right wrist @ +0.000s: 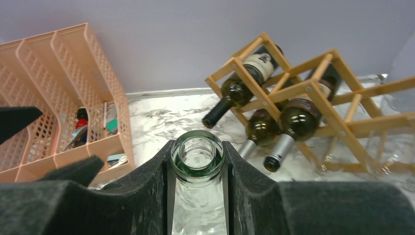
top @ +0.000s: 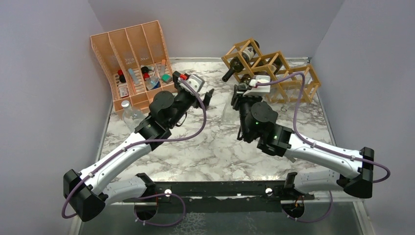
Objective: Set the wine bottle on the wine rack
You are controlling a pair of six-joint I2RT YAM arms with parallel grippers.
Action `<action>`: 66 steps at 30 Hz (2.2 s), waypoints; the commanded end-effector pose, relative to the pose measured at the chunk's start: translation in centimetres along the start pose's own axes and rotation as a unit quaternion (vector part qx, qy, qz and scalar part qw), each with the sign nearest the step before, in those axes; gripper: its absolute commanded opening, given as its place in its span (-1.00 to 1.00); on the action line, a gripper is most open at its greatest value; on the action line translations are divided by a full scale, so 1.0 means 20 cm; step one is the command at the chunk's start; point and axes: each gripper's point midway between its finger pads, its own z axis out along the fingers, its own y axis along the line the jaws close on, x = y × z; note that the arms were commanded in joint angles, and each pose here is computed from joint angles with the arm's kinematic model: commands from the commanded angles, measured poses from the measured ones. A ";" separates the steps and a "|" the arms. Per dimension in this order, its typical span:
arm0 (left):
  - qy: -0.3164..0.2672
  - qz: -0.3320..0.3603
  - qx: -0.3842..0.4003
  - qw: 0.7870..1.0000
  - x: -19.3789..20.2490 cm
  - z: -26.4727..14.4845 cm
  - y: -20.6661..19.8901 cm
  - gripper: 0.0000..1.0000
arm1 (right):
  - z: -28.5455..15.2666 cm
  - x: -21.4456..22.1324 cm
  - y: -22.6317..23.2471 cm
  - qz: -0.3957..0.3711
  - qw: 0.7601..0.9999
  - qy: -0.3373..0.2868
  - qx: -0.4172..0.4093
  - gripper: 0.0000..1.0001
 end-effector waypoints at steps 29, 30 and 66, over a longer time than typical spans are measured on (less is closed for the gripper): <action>-0.047 -0.033 0.357 0.932 0.21 0.04 -0.71 0.52 | -0.22 -0.30 -0.03 0.134 0.979 -0.032 -0.154 -0.98; -0.051 -0.030 0.351 0.934 0.20 0.05 -0.70 0.37 | -0.22 -0.29 -0.03 0.133 0.979 -0.028 -0.155 -0.98; -0.339 0.524 0.309 0.717 -0.07 0.05 -0.69 -1.00 | -0.49 0.24 -0.05 -0.013 0.940 0.275 -0.200 0.47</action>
